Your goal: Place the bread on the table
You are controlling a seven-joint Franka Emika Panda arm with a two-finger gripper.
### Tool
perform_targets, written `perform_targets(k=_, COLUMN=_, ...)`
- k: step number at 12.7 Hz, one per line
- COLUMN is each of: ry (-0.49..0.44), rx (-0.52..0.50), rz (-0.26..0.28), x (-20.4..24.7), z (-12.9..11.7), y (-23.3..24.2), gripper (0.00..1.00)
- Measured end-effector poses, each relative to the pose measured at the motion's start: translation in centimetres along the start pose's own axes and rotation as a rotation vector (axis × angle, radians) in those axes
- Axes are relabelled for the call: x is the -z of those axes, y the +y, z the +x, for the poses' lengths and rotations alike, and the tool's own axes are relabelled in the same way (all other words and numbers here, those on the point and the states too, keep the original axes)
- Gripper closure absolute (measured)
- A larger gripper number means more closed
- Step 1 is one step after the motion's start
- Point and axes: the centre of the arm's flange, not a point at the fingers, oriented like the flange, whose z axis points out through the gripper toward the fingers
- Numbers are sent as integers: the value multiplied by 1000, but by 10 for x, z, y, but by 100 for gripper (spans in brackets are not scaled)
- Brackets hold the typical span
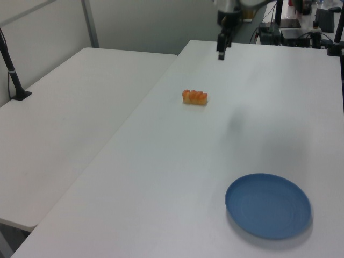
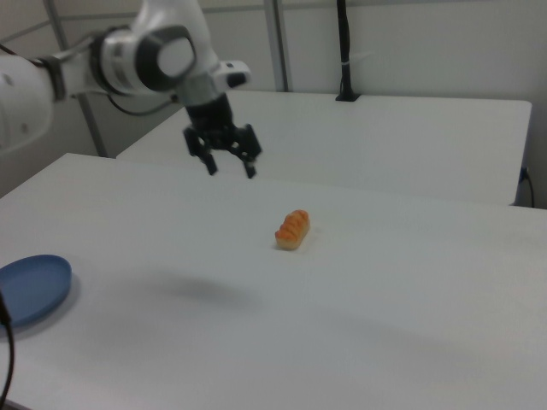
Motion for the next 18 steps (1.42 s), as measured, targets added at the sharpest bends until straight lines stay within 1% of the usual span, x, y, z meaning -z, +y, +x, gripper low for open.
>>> perform_targets(k=2, ry=-51, rx=-54, rz=18, x=31, z=-25, y=-11, gripper=0)
perform_targets(k=4, ry=-84, rx=-64, rz=48, x=60, z=-52, y=-32, gripper=0)
perform_targets(k=5, ry=-115, rx=-76, rz=87, x=78, z=-73, y=-39, gripper=0)
perform_targets(k=6, ry=-133, rx=-85, rz=128, x=92, z=-86, y=-39, gripper=0)
perform_targets(k=7, ry=-141, rx=-91, rz=151, x=106, z=-98, y=-36, gripper=0)
perform_targets(k=9, ry=-137, rx=-95, rz=163, x=118, z=-113, y=-34, gripper=0)
perform_targets(k=11, ry=-145, rx=-88, rz=164, x=120, z=-128, y=-38, gripper=0)
perform_targets(k=13, ry=-149, rx=-51, rz=164, x=114, z=-137, y=-49, gripper=0)
perform_targets(k=16, ry=-61, rx=-20, rz=169, x=104, z=-126, y=-56, gripper=0)
perform_targets(k=18, ry=-16, rx=20, rz=170, x=98, z=-119, y=-54, gripper=0)
